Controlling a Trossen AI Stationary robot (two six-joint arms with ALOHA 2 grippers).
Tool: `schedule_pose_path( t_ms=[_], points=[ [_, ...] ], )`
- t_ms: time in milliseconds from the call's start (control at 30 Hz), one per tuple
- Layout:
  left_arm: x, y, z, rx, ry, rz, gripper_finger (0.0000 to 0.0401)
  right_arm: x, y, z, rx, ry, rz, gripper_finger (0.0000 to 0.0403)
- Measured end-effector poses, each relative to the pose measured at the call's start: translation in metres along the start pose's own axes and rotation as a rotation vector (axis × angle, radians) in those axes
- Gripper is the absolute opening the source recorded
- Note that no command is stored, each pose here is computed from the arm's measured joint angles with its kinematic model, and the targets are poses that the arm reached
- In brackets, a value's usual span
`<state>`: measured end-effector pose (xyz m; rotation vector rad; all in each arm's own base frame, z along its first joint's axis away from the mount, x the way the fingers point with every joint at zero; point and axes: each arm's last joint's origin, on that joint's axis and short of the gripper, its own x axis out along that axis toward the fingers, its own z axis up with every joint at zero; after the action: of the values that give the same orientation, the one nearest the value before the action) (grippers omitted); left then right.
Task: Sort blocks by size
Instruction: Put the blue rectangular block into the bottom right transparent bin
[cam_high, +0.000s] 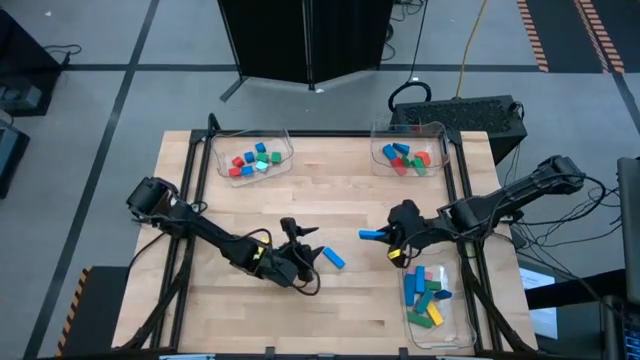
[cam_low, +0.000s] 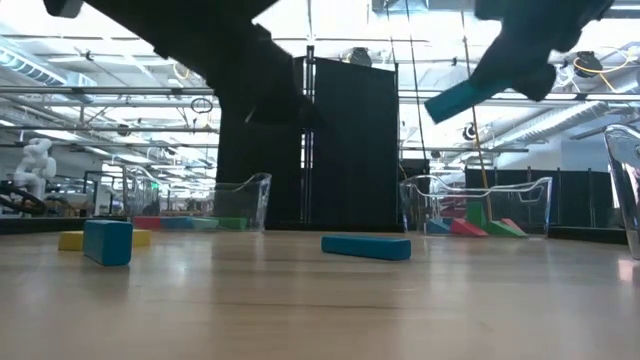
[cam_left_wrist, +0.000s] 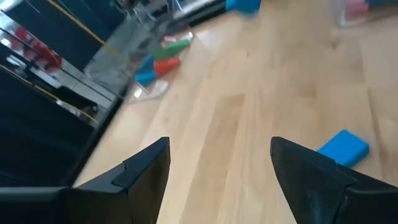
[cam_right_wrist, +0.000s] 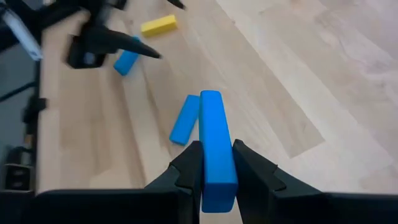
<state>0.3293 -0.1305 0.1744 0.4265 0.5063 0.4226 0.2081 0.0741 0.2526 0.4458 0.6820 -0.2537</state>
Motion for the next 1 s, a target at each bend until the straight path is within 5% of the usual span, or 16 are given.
schedule_pose_path(
  t_ms=[267, 567, 1000],
  points=[
    [0.013, 0.009, -0.008, -0.050, 0.079, -0.088, 0.0276, -0.028, 0.003, -0.003, 0.002, -0.020, 0.091, 0.0061],
    [0.021, 0.013, -0.012, -0.079, 0.116, -0.189, 0.0276, -0.049, 0.001, -0.019, -0.008, 0.126, 0.183, 0.0061],
    [0.028, 0.021, -0.015, -0.048, 0.142, -0.160, 0.0276, -0.063, 0.012, -0.035, 0.018, 0.332, 0.348, 0.0061]
  ],
)
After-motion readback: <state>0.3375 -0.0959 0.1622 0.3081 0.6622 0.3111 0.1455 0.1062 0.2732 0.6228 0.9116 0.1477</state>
